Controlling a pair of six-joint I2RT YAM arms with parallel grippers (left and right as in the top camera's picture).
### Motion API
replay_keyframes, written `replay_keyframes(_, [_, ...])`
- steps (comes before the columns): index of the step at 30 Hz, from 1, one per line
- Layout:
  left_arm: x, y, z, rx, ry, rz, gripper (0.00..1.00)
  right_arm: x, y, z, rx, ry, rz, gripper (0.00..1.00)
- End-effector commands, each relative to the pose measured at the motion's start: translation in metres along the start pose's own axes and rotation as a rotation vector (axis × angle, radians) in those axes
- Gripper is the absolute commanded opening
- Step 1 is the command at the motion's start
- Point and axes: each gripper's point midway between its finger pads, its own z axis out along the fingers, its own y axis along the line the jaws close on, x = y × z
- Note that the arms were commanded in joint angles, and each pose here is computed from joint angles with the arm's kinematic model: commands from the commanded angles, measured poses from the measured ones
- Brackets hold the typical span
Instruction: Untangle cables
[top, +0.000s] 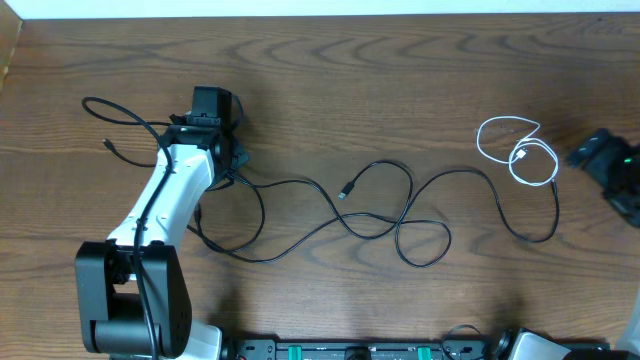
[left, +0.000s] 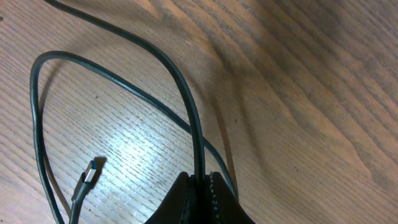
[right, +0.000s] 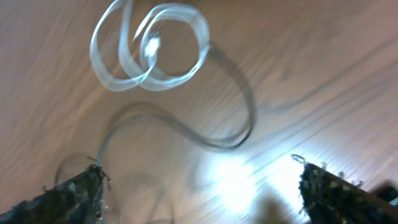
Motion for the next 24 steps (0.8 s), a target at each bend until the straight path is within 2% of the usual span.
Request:
replay_keyframes(1, [-0.001, 0.004, 0.002, -0.021, -0.005, 0.016, 0.08, 0.027, 0.032, 0.001, -0.114, 0.089, -0.173, 0.88])
replay_keyframes(2, [-0.001, 0.004, 0.002, -0.021, -0.005, 0.016, 0.08, 0.033, 0.037, 0.004, -0.116, 0.103, -0.199, 0.81])
replay_keyframes(4, [-0.001, 0.004, 0.003, -0.019, -0.003, 0.016, 0.08, 0.046, 0.047, 0.01, -0.122, 0.129, -0.248, 0.73])
replay_keyframes(9, [-0.001, 0.004, 0.002, -0.019, -0.002, 0.017, 0.08, 0.074, 0.075, 0.037, -0.174, 0.159, -0.372, 0.73])
replay_keyframes(15, [-0.001, 0.004, 0.003, -0.019, -0.003, 0.016, 0.08, 0.136, 0.14, 0.064, -0.468, 0.252, -0.52, 0.76])
replay_keyframes(24, [-0.001, 0.004, 0.003, -0.019, -0.003, 0.016, 0.08, 0.207, 0.187, 0.093, -0.63, 0.249, -0.595, 0.74])
